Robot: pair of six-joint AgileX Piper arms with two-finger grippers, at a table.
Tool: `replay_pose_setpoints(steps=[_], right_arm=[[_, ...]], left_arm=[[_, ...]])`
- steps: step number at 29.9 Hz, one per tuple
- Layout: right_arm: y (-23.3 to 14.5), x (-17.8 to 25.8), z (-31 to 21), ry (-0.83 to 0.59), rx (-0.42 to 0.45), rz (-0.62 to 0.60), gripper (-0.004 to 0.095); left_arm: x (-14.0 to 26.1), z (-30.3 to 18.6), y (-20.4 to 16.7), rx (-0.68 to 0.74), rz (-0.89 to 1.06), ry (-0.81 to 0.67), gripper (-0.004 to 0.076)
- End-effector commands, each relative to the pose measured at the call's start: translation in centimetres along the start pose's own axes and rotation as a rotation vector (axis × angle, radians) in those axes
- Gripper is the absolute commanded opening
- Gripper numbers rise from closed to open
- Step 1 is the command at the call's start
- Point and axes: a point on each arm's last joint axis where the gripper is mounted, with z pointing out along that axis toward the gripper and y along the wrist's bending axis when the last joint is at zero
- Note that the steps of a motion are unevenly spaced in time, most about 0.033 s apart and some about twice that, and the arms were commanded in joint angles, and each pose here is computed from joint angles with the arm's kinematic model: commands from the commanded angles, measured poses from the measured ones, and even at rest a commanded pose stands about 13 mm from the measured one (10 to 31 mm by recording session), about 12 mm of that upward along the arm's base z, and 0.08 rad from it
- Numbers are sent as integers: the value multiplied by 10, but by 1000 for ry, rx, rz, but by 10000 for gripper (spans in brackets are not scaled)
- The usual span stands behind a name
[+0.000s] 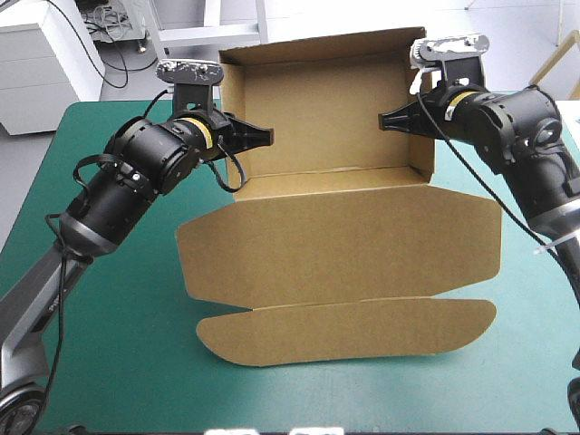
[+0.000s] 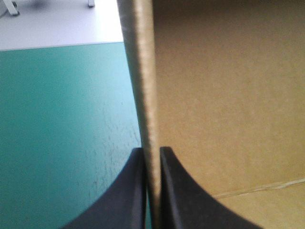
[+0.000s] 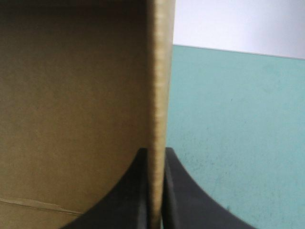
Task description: Fold the box
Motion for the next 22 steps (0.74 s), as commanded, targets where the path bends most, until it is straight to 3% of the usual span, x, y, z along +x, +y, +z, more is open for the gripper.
replay_pose_setpoints(steps=[1, 22], right_arm=[[3, -6, -10, -31, -39, -18, -4], [21, 43, 107, 399, -80, -19, -5]], left_arm=[[-9, -6, 10, 33, 39, -2, 4], [30, 93, 5, -52, 125, 284, 4]])
